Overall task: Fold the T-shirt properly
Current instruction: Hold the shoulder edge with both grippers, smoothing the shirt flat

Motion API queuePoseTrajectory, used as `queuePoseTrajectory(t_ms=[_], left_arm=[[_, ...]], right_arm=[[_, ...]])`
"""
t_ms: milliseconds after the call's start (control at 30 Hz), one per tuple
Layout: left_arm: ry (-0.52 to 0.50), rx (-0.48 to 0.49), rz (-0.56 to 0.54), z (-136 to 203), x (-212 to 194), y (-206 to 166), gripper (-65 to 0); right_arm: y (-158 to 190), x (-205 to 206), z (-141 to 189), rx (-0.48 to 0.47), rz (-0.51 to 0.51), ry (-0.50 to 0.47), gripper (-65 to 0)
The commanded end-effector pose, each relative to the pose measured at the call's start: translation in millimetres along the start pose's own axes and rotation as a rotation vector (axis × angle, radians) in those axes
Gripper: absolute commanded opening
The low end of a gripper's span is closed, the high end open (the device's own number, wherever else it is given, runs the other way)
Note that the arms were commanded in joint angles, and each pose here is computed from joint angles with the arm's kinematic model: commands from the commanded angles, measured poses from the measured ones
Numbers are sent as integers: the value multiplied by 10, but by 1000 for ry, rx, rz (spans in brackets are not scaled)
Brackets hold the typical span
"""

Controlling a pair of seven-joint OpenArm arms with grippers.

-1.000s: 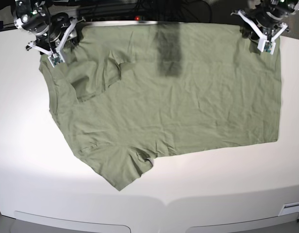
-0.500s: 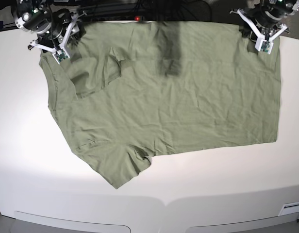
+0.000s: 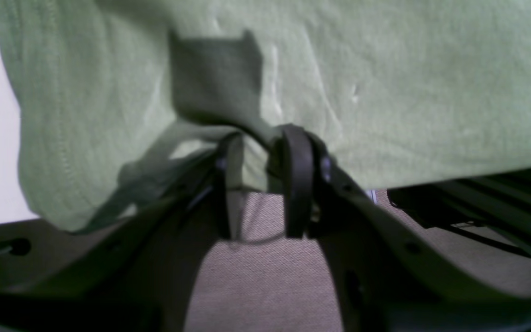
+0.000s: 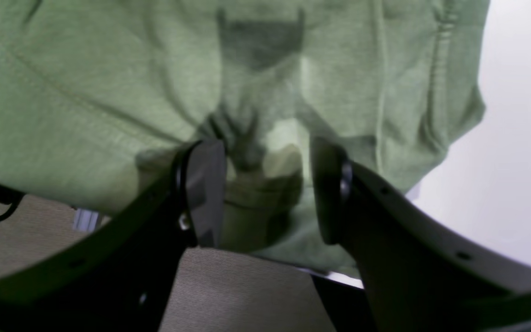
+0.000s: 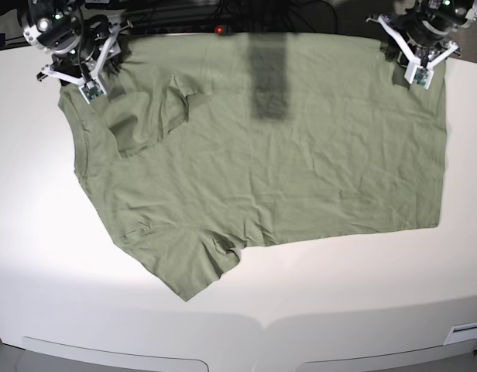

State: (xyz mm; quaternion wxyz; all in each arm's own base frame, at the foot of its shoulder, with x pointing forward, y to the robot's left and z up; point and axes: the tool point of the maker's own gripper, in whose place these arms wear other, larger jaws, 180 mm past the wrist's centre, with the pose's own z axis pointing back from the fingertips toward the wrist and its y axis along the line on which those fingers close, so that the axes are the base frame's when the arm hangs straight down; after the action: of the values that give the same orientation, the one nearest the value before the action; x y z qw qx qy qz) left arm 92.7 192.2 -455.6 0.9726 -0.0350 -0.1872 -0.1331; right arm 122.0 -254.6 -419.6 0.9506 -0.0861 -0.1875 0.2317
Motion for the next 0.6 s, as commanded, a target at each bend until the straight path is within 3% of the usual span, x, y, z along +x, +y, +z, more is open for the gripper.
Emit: queuePoseTrajectory(t_ms=[0,367,567], left_arm=[[176,4,-21,-20,-400,-21,-491],[168,7,-24,-26,-361,-11,-491],[162,62,-99,51,-244,59,-491]], right_arm=[[-106,82,36,-31,7,-25,-364],[-153,421,166,-54,26,-120,-364],[-150,489,209,-57,32,-141,-364]])
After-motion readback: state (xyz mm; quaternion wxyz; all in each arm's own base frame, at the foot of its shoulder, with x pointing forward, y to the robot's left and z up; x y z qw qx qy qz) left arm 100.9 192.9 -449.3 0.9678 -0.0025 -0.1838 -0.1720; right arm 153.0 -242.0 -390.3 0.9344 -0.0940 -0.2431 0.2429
